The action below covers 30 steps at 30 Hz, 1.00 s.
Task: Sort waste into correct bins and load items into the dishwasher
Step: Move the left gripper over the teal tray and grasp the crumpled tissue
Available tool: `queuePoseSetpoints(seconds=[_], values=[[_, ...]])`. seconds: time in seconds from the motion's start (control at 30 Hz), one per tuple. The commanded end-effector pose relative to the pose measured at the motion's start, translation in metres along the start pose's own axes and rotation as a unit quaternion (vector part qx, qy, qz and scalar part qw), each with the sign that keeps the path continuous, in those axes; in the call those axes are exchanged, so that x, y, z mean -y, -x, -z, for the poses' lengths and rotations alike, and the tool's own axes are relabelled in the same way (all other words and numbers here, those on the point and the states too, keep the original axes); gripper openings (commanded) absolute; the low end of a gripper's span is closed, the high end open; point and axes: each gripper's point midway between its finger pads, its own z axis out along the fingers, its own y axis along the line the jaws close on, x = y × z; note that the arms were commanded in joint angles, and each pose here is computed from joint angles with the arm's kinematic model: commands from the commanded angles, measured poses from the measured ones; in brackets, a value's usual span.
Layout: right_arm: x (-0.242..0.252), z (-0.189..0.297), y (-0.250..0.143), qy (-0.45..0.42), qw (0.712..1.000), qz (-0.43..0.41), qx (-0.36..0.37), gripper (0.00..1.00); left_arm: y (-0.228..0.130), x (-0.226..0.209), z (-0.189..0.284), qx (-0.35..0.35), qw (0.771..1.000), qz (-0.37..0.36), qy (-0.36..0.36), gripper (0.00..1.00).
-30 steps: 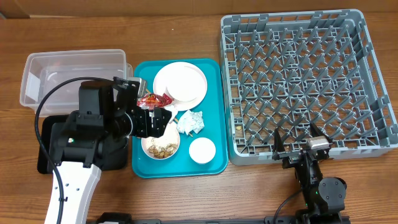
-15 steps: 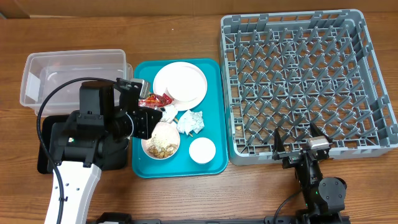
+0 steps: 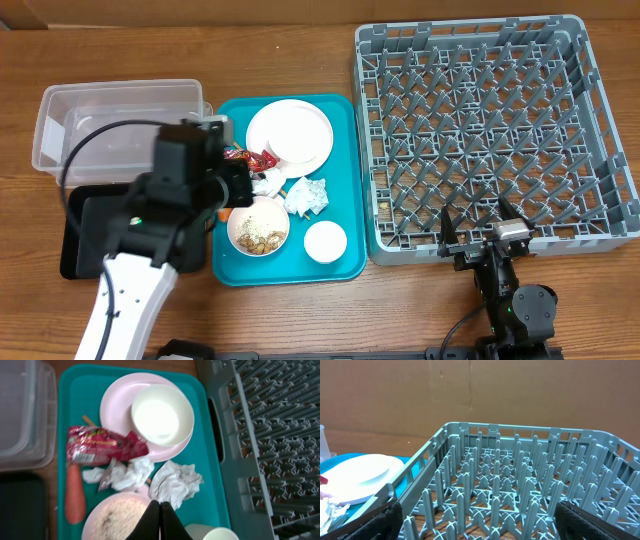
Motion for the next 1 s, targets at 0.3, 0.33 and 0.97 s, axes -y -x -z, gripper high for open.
queuePoseSetpoints(seconds=[0.3,0.33,0.97], values=[[0.001,0.0,-0.002,-0.003,1.0,0.002,0.003,1.0,-0.012,0.052,-0.093,-0.049,0.998,-0.047,-0.01,0.12],[0.001,0.0,-0.002,-0.003,1.0,0.002,0.003,1.0,-0.015,0.055,-0.1,-0.054,0.997,-0.05,-0.011,0.16],[0.001,0.0,-0.002,-0.003,1.0,0.002,0.003,1.0,-0.079,0.068,-0.158,-0.148,0.985,-0.089,0.002,0.52]])
